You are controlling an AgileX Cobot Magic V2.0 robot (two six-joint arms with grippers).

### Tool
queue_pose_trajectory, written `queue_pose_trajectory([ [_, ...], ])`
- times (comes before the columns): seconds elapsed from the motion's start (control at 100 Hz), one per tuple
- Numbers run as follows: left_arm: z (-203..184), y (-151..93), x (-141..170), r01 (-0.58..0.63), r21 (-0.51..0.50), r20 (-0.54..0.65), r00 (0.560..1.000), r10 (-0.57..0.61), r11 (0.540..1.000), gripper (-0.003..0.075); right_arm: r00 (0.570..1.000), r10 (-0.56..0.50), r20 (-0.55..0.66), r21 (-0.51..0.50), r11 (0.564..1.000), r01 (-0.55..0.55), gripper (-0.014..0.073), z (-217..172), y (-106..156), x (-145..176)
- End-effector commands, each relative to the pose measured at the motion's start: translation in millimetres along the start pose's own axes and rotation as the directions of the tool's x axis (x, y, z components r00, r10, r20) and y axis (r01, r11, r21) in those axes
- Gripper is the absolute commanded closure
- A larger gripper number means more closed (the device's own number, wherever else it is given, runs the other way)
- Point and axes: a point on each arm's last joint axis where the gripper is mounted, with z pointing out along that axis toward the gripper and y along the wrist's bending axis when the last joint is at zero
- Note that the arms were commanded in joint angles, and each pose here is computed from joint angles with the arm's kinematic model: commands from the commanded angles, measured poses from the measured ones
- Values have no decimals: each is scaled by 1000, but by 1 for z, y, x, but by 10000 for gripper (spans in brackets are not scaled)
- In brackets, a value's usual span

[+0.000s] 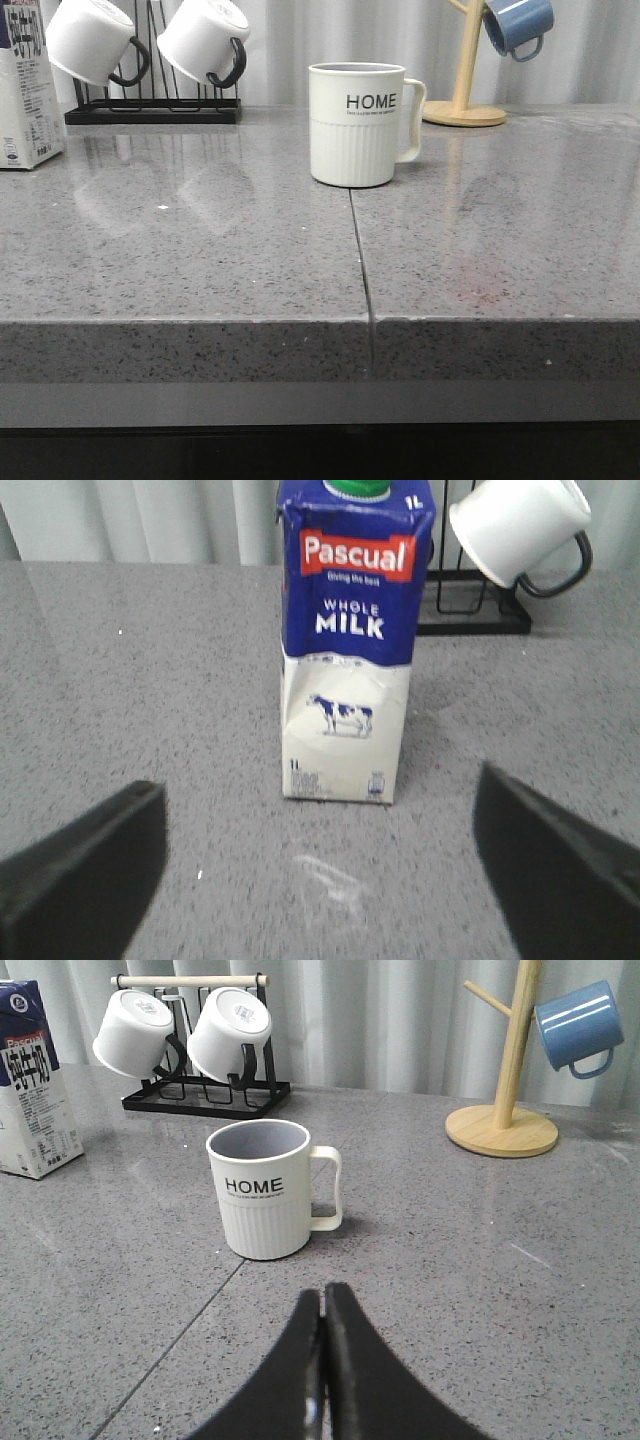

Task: Place milk next to cup
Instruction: 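Close the left gripper around the Pascual milk carton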

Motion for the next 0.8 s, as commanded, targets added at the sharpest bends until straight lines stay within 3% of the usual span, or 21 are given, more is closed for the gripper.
queue_pose_trajectory([
  [0.0, 8, 0, -24, 15, -2, 160, 987, -15, 1000, 58, 995, -9, 97, -3, 1000, 10, 662, -1, 1, -15],
  [0.26, 43, -9, -22, 6, 26, 264, 964, -12, 1000, 76, 995, -9, 97, -3, 1000, 10, 662, -1, 1, -15],
  [0.79, 111, -12, -42, 41, 37, 232, 972, -48, 999, 81, 995, -9, 97, -3, 1000, 10, 662, -1, 1, -15],
])
